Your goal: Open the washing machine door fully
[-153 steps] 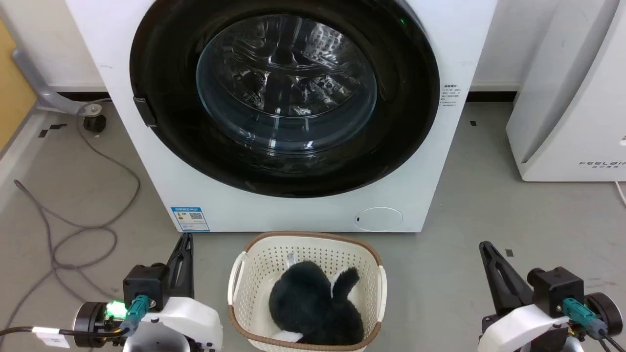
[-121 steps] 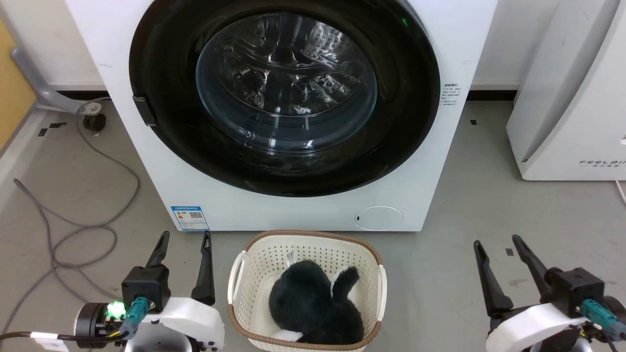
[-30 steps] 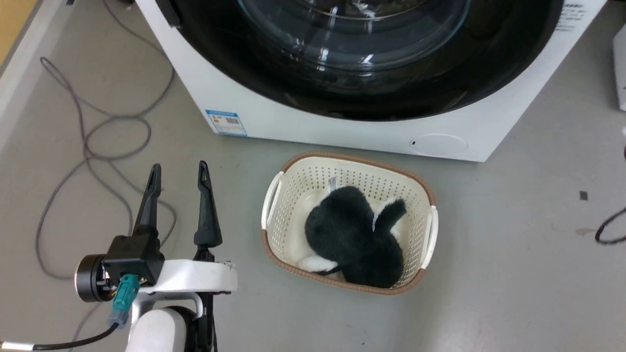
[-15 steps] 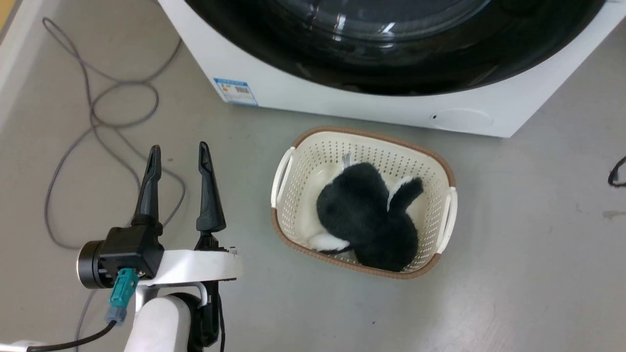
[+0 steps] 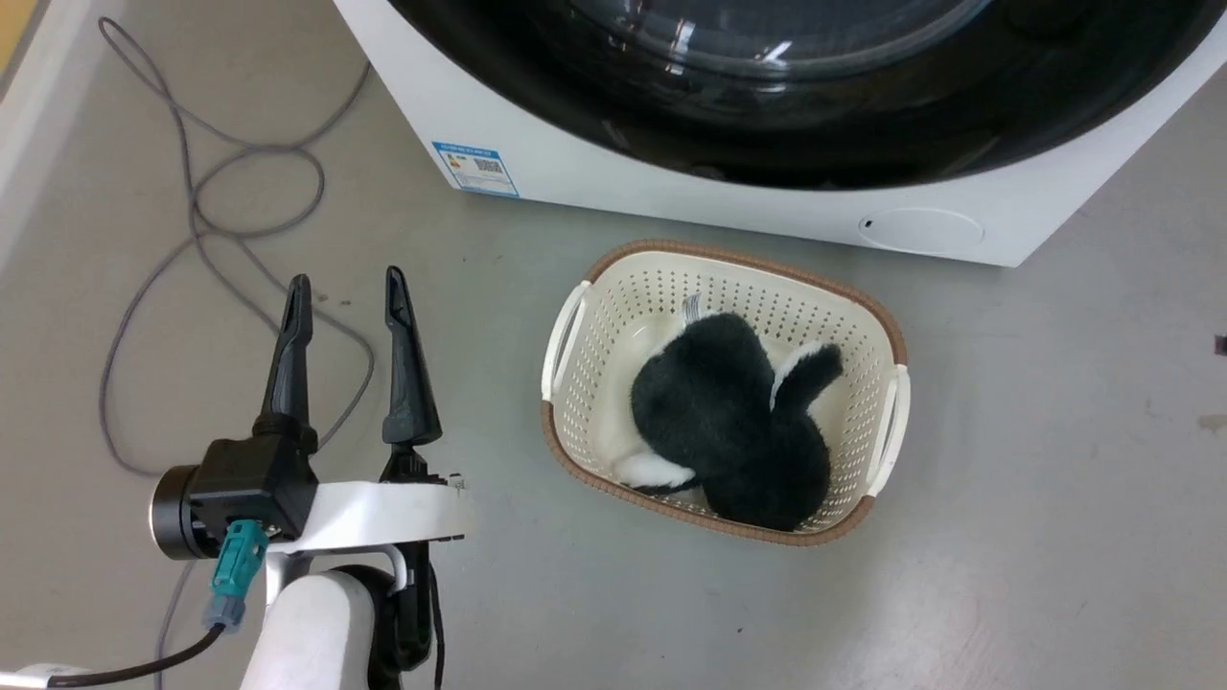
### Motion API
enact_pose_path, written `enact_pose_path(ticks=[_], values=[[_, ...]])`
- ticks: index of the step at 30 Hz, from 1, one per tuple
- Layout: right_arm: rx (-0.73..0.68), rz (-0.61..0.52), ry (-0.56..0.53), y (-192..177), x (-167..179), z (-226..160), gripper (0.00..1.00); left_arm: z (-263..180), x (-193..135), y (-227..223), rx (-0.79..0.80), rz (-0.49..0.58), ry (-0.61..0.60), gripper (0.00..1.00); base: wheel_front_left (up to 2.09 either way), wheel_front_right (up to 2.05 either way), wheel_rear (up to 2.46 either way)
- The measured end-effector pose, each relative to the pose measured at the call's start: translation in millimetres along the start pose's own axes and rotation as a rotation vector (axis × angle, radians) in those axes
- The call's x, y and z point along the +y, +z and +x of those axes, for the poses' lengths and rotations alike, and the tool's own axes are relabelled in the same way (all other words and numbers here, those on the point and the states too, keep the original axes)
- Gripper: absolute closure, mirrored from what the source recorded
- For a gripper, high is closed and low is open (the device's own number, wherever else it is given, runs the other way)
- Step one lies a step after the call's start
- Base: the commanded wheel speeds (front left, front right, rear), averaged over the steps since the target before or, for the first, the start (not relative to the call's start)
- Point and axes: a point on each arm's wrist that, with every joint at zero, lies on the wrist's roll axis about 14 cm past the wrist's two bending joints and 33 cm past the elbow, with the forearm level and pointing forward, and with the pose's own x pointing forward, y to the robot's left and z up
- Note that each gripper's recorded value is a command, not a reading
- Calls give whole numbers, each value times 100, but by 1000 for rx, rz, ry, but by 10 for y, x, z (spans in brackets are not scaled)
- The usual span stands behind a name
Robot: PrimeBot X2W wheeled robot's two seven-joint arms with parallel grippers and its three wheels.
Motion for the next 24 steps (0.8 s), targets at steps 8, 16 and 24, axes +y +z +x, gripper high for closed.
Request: enact_pose_path(ticks=[8,16,24], values=[[95,-49,1,-144,58,-126,100,-4,-38,82,-21,-10,-10,0,0,0,0],[199,-65,-14,-418,16,-308,100,-37,-46,155,-36,-18,-14,0,0,0,0],[364,-70,30,-888,120,-636,100,-168,-12,233,-44,-18,-17,0,0,0,0]])
